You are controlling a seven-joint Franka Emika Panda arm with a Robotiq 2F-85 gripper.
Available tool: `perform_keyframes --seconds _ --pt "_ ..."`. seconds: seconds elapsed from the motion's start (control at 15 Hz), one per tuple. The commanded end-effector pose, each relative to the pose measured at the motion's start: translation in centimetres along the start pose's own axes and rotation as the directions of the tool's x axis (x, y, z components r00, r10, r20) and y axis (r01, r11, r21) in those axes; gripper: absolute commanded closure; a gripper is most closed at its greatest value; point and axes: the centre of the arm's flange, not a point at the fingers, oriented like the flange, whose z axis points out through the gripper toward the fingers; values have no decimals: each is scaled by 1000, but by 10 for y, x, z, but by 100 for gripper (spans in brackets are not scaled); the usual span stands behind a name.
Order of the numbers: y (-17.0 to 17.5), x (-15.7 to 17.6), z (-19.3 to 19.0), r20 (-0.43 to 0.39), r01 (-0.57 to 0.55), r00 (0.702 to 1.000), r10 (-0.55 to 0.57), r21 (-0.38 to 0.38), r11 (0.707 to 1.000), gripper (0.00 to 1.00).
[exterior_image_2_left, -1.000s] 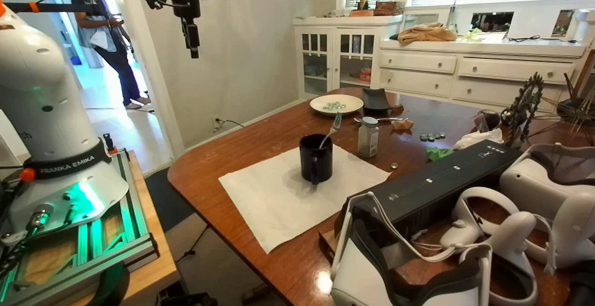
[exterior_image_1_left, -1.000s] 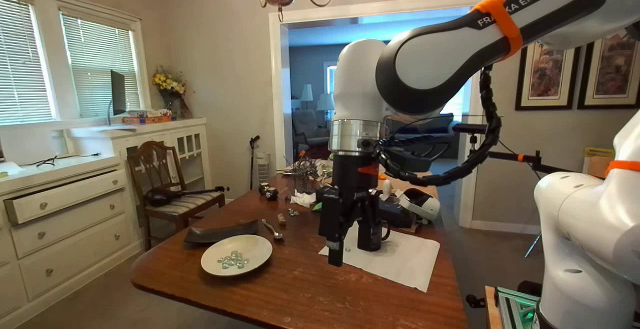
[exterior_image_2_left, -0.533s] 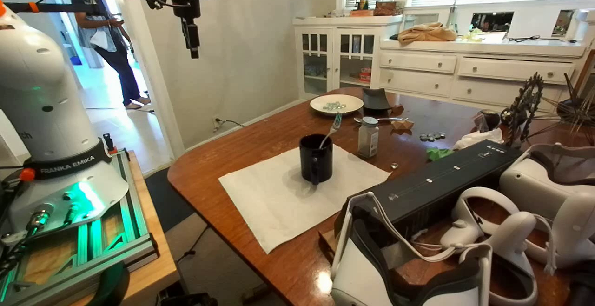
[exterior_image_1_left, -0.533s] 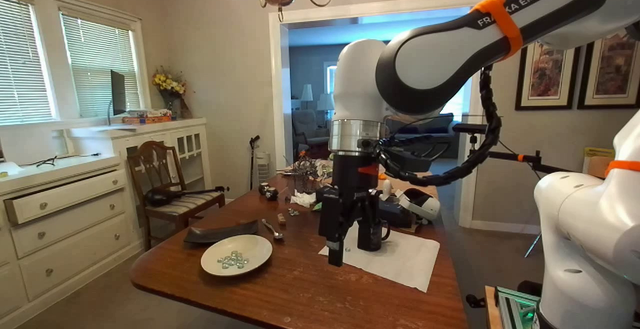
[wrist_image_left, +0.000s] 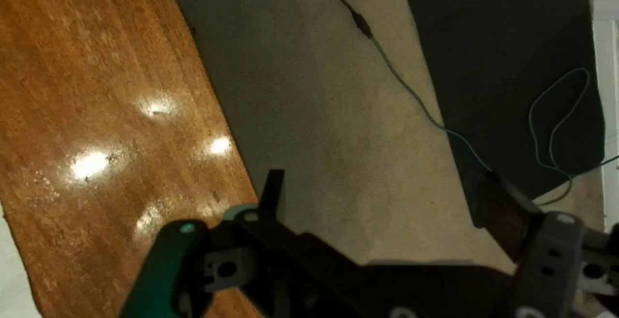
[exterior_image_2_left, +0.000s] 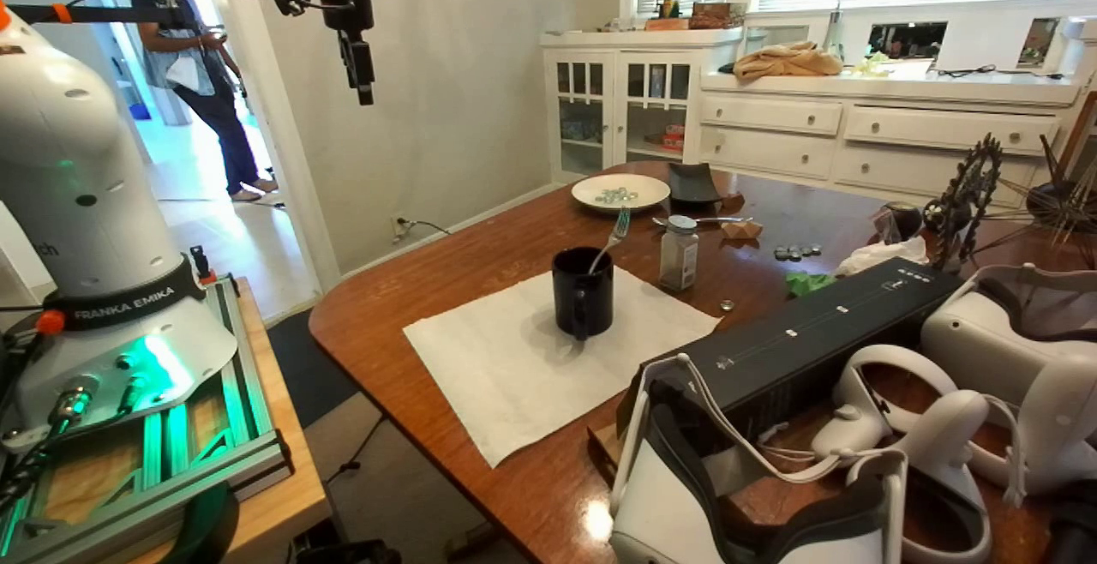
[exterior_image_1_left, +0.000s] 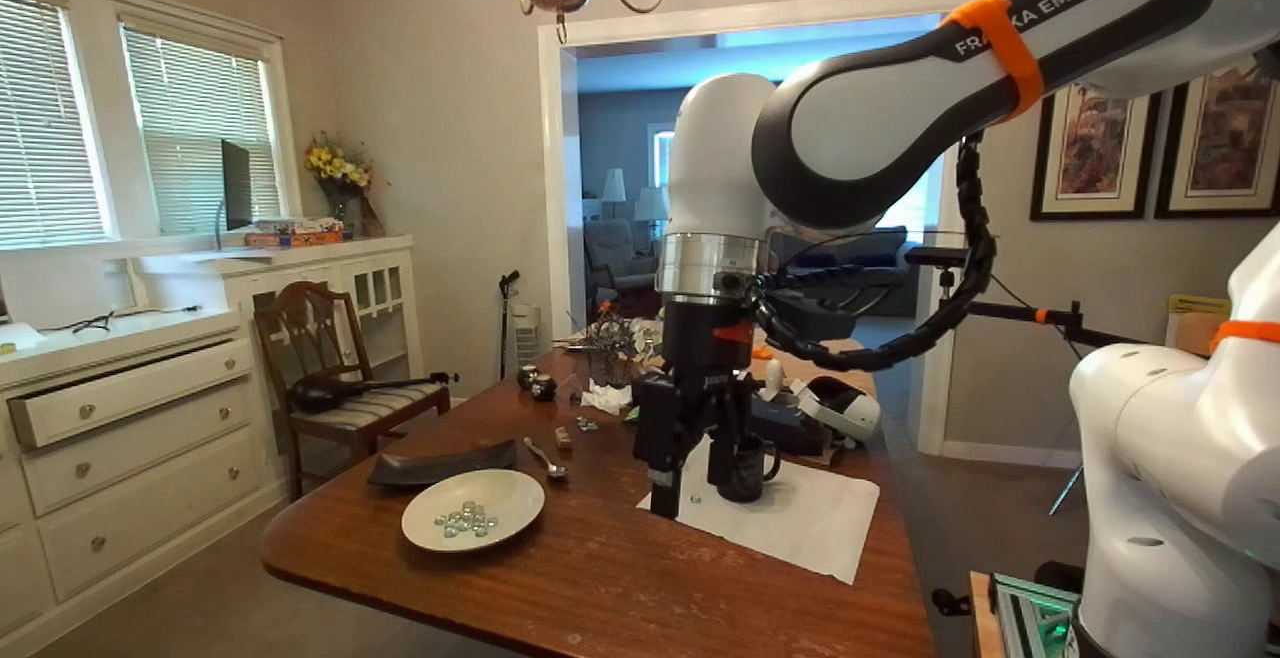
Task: Remove the lid from the bottle and put it on the table
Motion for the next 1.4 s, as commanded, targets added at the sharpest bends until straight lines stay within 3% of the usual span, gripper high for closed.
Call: perform_keyframes --seconds 0.0,0.2,0.6,0.87,1.0,1.07,1.33 --pt "26 12 -17 -94 1 996 -5 -41 999 0" --pt "56 27 -33 -170 -33 985 23 -57 998 0" --pt "146 60 -82 -314 -154 941 123 -75 985 0" --pt "208 84 -110 -392 -251 895 210 -54 967 0" --pt "234 92 -119 -415 -320 863 290 -3 948 0" --pt "218 75 -116 -405 -281 880 248 -23 959 0" --pt "237 84 -120 -408 -318 867 287 -11 948 0"
